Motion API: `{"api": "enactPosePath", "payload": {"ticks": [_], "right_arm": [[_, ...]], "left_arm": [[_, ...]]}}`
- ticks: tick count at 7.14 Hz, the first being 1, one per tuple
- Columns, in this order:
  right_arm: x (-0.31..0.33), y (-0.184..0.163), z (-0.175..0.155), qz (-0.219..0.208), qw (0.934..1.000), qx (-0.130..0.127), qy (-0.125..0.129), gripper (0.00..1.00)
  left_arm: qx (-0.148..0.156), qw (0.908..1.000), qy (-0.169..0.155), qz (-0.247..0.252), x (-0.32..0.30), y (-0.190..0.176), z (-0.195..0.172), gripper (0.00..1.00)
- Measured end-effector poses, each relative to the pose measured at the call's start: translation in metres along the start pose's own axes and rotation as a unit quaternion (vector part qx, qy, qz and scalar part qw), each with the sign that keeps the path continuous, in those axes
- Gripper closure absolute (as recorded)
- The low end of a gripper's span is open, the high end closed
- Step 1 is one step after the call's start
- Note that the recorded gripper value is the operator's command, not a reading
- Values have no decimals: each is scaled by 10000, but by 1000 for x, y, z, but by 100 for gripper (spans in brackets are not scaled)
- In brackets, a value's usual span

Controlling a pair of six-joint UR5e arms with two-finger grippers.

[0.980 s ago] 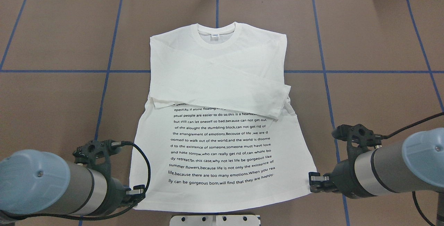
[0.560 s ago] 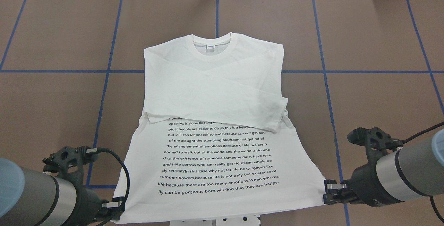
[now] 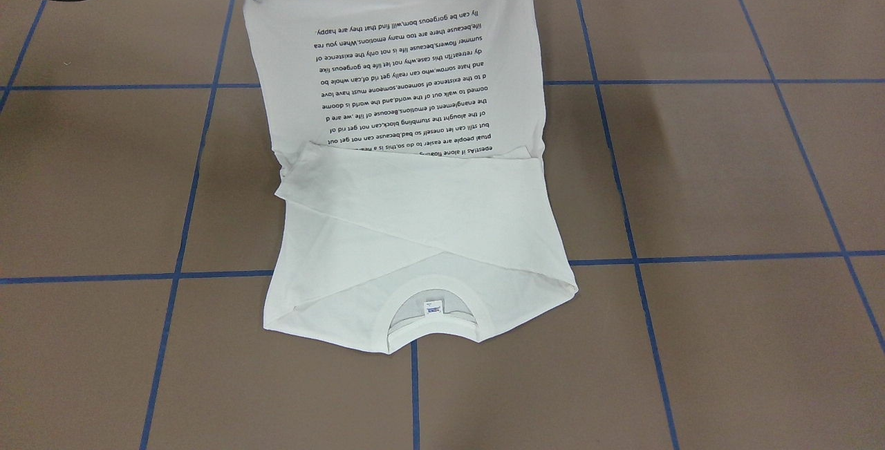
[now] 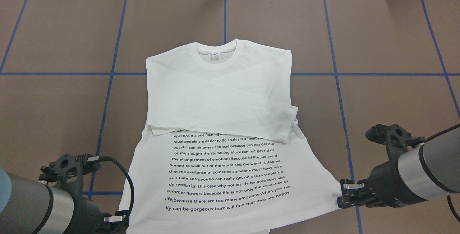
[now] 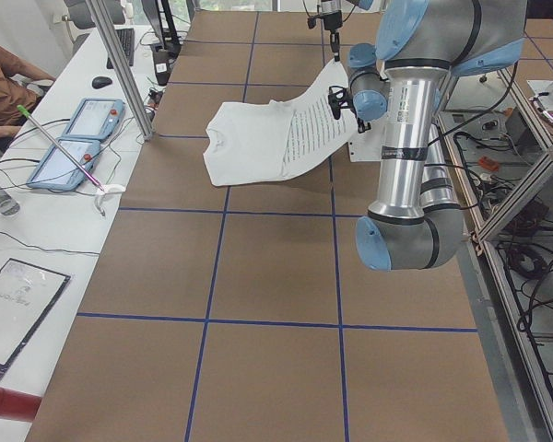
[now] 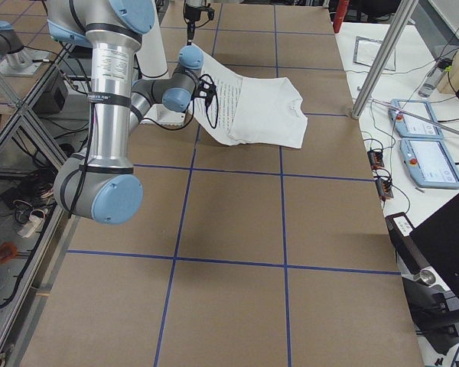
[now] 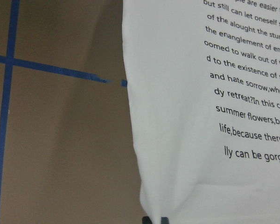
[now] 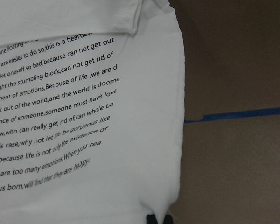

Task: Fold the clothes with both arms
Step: 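Lift the hem with both grippers and carry it toward the collar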

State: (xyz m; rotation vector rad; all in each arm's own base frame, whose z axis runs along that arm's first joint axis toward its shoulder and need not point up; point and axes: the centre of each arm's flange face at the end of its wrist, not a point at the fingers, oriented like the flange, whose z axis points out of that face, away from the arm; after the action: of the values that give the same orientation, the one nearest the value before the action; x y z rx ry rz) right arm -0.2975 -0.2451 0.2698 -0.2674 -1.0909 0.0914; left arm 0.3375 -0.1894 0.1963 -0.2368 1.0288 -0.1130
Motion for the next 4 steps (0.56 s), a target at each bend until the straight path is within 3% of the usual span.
{"api": "enactPosePath", "payload": {"ticks": [2, 4], "right_arm": [[-20, -52, -11, 179, 9989, 361, -236, 100], [-27, -122, -52, 211, 9962, 685, -485, 100]], "left_arm": [[411, 9991, 116, -82, -2, -47, -24, 100], [759, 9963, 167, -372, 4, -98, -34, 100]]}}
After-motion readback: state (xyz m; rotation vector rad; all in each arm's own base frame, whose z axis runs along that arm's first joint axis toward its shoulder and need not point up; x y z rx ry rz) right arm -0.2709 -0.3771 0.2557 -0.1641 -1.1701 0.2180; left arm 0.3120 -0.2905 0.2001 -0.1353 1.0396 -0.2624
